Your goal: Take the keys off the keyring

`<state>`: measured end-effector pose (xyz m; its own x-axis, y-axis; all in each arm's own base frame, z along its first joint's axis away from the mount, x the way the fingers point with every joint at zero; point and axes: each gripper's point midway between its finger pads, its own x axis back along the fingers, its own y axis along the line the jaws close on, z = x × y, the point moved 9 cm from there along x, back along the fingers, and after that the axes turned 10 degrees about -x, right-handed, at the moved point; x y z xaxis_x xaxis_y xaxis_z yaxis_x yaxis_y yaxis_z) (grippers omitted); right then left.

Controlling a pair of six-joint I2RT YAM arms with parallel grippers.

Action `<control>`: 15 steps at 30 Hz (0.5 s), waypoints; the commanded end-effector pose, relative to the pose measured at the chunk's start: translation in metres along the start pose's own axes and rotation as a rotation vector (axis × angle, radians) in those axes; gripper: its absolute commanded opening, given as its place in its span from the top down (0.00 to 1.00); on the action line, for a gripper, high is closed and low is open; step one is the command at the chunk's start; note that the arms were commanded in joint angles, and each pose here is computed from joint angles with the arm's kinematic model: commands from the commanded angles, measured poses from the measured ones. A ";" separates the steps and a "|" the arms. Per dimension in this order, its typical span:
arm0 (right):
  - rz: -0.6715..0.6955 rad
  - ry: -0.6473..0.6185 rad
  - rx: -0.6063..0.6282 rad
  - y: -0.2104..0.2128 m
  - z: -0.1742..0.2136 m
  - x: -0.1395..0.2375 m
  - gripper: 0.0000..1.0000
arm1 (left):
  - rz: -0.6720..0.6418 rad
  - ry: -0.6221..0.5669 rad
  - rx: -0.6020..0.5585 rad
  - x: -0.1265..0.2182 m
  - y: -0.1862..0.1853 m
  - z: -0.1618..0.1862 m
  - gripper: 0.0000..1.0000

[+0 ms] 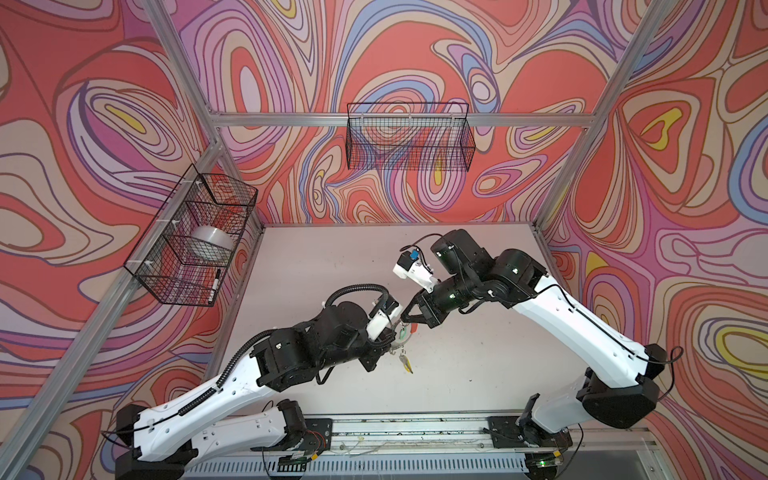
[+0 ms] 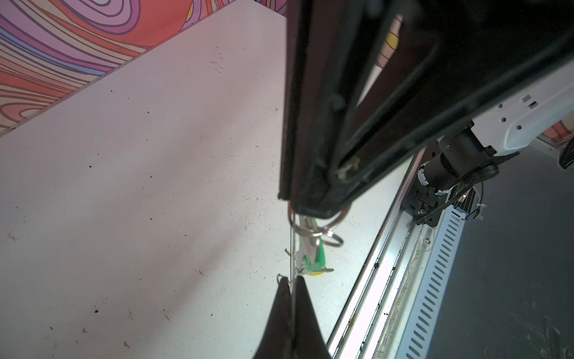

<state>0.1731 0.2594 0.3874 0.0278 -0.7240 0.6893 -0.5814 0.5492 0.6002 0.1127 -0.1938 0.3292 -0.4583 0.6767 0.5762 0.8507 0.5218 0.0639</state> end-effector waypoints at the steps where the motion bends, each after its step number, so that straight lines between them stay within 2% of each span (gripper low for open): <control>1: -0.036 -0.002 0.013 0.006 -0.004 0.001 1.00 | -0.041 -0.011 -0.062 0.007 -0.001 -0.008 1.00; 10: -0.076 0.031 0.009 0.009 -0.005 -0.001 1.00 | -0.026 -0.033 -0.160 0.010 -0.008 -0.008 1.00; 15: -0.096 0.044 0.008 0.011 -0.005 0.000 1.00 | -0.035 -0.005 -0.184 0.009 -0.009 -0.008 1.00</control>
<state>0.1700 0.2617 0.3887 0.0943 -0.7236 0.6837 -0.5621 0.5281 0.6365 0.1055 -0.1951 0.3292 -0.4898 0.6448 0.5867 0.8593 0.4705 0.2003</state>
